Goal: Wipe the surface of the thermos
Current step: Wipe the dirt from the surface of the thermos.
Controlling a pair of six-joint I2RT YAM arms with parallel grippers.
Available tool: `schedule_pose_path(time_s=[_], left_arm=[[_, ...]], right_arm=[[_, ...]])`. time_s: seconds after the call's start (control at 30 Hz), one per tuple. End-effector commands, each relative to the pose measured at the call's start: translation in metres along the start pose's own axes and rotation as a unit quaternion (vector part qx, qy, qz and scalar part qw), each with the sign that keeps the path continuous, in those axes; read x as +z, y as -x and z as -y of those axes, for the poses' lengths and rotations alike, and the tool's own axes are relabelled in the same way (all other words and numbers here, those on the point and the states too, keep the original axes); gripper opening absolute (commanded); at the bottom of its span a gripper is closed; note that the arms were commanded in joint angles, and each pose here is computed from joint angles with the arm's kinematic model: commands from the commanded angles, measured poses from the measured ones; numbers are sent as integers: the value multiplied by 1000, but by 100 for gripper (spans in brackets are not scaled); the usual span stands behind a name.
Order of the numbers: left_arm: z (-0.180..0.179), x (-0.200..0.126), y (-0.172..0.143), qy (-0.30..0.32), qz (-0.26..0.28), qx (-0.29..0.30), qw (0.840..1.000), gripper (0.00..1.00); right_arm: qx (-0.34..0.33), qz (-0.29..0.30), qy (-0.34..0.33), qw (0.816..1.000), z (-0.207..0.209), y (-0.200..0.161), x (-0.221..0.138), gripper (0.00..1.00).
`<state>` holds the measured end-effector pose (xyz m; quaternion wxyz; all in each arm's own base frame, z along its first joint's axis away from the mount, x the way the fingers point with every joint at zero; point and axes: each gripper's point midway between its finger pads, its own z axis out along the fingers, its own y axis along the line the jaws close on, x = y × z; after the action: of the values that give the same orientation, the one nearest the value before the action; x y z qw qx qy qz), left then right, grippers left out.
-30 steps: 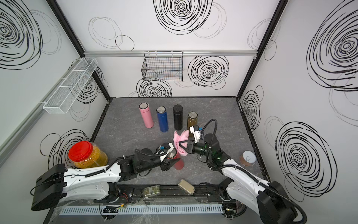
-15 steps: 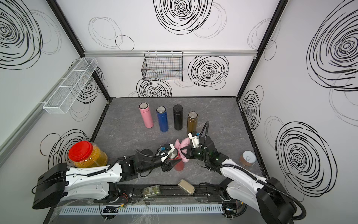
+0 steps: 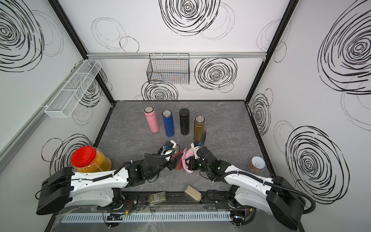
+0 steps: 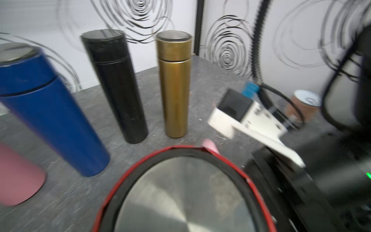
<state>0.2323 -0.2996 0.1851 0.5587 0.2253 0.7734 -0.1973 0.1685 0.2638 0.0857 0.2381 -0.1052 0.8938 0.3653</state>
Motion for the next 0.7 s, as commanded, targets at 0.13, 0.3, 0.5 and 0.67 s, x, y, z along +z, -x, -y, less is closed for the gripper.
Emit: schedule_pose_path(time_s=[0.13, 0.3, 0.5, 0.67], left_arm=[[-48, -7, 37, 196, 18, -204, 959, 0], [-35, 1, 28, 202, -12, -249, 947, 0], [-33, 2, 18, 198, -22, -281, 939, 0], [-38, -5, 15, 198, -16, -318, 927, 0]], right_arm=[[-107, 107, 37, 988, -78, 39, -10, 0], [-150, 153, 80, 974, -118, 59, -6, 0], [-103, 152, -10, 983, -69, 50, 17, 0], [-54, 146, -30, 987, -33, 25, 17, 0]])
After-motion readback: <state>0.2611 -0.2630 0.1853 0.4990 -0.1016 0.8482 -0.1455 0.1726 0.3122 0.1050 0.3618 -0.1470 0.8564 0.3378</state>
